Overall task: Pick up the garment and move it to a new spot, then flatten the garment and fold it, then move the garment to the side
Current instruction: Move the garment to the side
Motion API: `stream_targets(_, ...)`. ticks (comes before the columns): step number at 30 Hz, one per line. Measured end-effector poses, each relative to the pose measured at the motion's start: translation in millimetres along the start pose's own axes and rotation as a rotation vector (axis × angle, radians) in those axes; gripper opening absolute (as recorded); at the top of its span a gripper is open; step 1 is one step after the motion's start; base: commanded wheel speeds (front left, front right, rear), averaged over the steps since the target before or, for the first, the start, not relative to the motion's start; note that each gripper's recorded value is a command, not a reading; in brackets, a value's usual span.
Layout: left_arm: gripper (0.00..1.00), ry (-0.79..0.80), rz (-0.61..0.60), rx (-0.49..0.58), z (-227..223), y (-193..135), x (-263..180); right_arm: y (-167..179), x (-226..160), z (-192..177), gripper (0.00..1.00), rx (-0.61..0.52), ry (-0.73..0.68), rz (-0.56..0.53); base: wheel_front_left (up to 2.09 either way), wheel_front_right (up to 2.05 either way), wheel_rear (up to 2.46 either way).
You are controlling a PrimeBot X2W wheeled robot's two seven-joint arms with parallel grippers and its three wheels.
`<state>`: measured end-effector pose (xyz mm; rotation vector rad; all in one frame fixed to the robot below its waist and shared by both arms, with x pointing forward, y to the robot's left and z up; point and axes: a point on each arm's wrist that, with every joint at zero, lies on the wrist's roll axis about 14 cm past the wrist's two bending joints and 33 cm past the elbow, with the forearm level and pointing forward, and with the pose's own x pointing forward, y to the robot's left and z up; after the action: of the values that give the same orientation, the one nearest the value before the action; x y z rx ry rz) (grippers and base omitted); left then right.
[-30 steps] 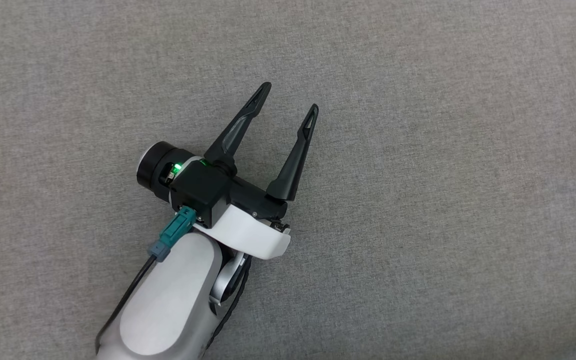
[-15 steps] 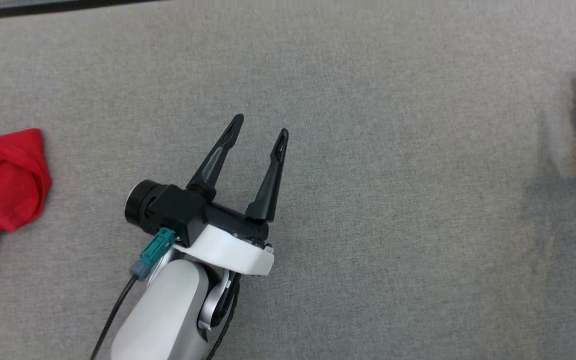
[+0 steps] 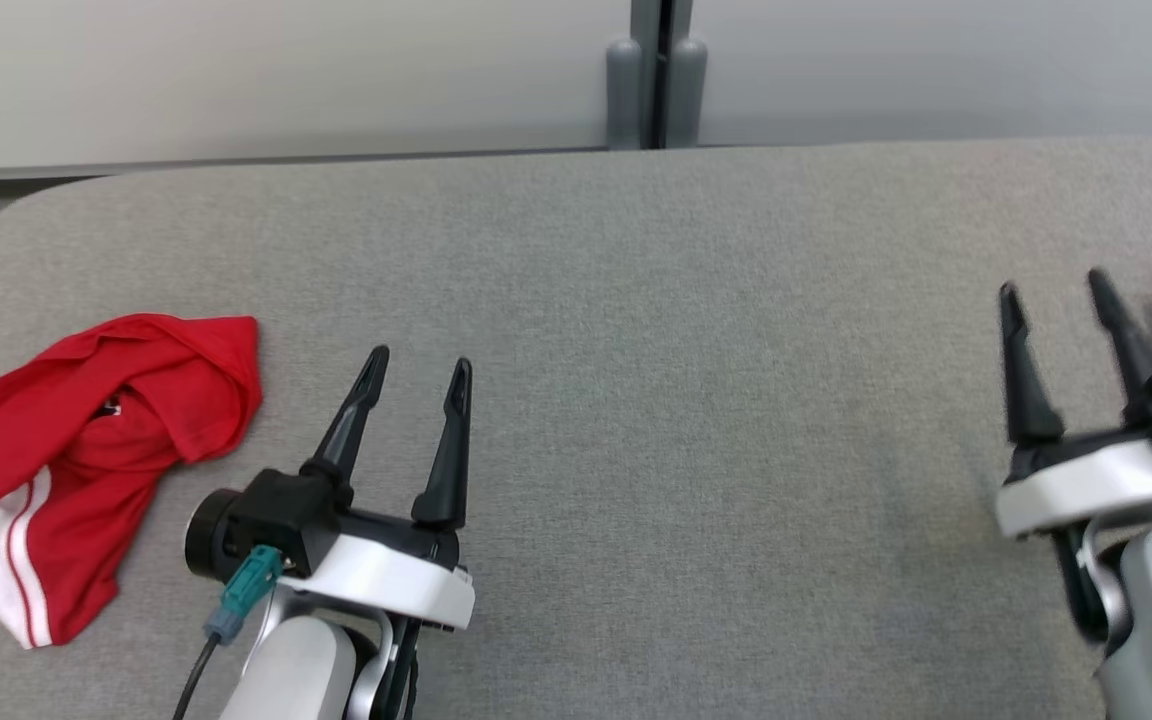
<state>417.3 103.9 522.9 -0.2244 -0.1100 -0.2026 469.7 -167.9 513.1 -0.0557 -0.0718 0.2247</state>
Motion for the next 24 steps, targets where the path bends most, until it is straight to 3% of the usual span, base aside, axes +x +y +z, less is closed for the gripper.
stream_targets(7,1.0,0.001,0.058,0.044,4.2,13.8,-26.1,39.7,-23.9,-3.7,1.0,0.082,-0.001,0.028,0.0,0.0,0.0)
stream_targets(24,1.0,0.054,0.105,0.038,-10.9,21.7,-51.5,57.7,-54.5,-14.4,1.0,0.133,0.029,0.009,0.0,0.0,0.0)
